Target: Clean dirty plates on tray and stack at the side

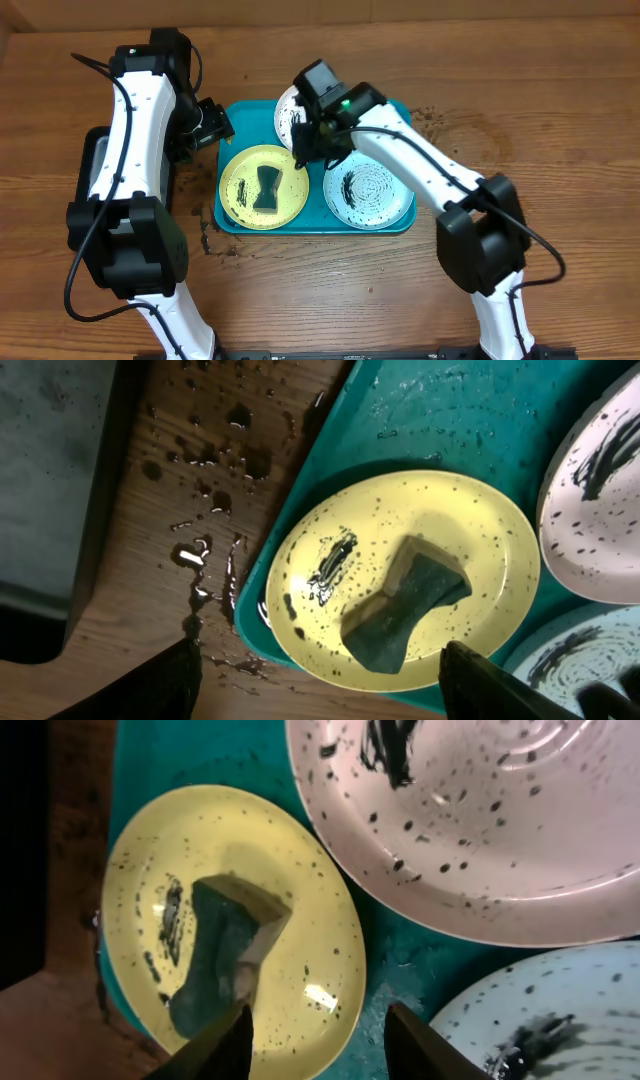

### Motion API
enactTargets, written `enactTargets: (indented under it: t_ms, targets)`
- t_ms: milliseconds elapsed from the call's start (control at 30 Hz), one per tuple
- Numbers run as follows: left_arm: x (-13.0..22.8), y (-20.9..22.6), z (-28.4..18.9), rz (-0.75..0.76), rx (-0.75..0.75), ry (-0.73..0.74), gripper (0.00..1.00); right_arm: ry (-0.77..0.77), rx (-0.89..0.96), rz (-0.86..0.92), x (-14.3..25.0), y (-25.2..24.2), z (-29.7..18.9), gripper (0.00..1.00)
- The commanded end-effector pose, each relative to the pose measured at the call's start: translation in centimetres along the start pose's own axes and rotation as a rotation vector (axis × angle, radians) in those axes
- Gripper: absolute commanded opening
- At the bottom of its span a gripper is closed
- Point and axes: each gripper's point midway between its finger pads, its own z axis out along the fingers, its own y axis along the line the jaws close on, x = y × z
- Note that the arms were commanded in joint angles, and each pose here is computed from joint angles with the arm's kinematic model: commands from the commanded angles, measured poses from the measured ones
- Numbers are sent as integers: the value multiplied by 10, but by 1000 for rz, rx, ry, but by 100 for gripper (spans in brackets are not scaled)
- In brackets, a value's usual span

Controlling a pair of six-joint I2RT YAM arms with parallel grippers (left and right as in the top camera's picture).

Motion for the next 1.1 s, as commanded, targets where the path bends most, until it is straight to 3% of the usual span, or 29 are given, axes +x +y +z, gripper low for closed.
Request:
enactTargets:
  t_ms: [0,633,1067]
  targets:
    - [-2,0,-11,14,-9,-37,77,2,33,45,-4,-7,17,43]
    - [4,-17,-9,144,-6,-45,78,86,98,34,24,-14,63,39]
    - [22,-27,3,265,63,36,68,73,128,52,26,-23,69,23]
